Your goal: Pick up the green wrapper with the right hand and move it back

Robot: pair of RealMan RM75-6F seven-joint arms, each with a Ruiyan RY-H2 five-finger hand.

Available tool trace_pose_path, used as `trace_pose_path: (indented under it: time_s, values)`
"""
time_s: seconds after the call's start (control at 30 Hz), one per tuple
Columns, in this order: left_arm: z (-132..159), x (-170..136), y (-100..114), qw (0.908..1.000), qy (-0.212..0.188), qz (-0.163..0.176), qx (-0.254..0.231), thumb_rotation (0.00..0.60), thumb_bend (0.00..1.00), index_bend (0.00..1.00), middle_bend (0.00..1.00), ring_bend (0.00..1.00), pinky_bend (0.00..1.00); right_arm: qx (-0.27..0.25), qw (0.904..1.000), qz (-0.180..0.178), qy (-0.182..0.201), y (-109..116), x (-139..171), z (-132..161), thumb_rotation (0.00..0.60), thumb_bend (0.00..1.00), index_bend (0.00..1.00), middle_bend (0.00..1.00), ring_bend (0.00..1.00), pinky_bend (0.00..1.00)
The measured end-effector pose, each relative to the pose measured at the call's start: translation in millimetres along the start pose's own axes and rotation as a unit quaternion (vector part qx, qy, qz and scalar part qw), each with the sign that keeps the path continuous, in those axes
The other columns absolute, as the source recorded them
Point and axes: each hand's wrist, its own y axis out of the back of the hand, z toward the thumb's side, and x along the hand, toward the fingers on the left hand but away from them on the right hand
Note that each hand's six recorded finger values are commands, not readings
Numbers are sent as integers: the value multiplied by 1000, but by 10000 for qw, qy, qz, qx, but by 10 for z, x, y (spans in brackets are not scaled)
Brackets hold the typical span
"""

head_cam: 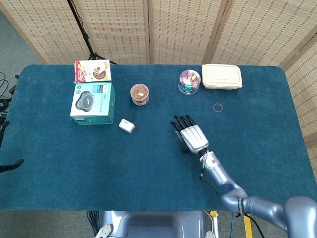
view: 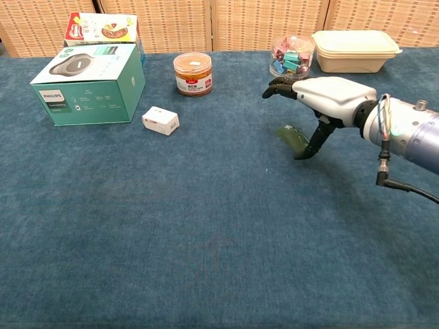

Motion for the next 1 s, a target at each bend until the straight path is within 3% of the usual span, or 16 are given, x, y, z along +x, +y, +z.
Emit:
trace_pose_path:
  time_s: [0.6,1.0]
  values:
    - [-8,12,-13,10000,29,-29,20,600,0,0,0,0,0,173,9996,125,-178,-86,-39,-91,600,0,108,0,0,0]
    - [1,11,-21,10000,32,-34,34,600,0,0,0,0,0,384,9987,24,-324,-59,-63,-221,600,0,125,0,0,0]
